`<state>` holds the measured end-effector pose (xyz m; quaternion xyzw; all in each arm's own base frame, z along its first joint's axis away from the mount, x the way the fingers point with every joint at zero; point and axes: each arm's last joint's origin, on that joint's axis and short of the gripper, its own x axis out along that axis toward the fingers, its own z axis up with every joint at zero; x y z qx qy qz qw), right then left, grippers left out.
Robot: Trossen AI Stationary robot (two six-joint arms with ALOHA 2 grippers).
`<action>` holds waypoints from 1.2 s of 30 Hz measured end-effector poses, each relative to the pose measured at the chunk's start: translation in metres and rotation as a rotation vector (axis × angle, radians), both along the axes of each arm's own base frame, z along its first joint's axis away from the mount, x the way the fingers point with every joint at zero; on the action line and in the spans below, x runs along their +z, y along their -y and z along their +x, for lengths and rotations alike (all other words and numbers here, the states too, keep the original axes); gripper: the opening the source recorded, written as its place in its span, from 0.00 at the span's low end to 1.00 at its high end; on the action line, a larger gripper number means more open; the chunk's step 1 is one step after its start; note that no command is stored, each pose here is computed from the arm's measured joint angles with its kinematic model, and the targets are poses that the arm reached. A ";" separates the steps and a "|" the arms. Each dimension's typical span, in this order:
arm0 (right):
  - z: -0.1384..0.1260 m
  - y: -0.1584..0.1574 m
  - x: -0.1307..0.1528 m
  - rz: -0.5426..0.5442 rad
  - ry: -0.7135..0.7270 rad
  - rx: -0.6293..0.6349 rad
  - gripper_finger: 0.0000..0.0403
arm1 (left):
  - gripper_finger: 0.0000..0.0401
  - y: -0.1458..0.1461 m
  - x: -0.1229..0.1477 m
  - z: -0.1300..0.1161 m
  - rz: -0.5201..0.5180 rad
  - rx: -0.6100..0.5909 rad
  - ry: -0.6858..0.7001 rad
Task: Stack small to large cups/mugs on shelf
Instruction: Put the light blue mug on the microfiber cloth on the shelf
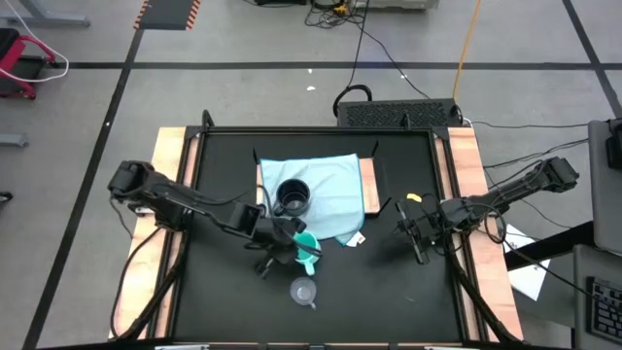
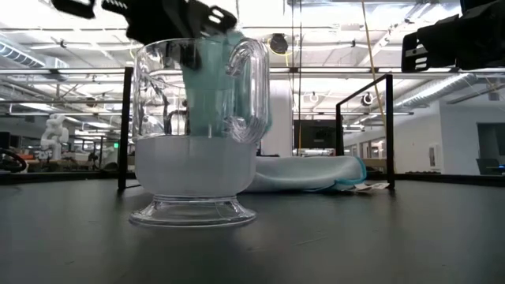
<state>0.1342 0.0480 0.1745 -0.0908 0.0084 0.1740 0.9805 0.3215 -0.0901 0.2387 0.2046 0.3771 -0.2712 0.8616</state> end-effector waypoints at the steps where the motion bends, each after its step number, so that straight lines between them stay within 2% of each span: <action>1: 0.000 0.000 0.000 0.000 0.000 0.000 0.00 | 0.01 -0.001 0.004 -0.003 0.000 0.000 0.001; 6: 0.000 0.000 0.000 0.000 0.001 0.000 0.00 | 0.01 -0.006 0.012 -0.010 0.013 -0.008 -0.002; 13: 0.000 0.000 -0.001 -0.004 -0.011 0.000 0.00 | 0.01 -0.010 0.032 -0.017 -0.019 -0.083 0.088; 22: 0.000 0.000 -0.002 -0.005 -0.025 0.000 0.00 | 0.01 -0.019 0.061 -0.051 -0.039 -0.083 0.194; 30: 0.000 0.000 -0.002 -0.007 -0.022 0.000 0.00 | 0.01 -0.029 0.055 -0.087 -0.096 -0.026 0.334; 36: 0.000 0.000 -0.002 -0.007 -0.022 0.000 0.00 | 0.01 -0.032 0.038 -0.099 -0.136 0.011 0.386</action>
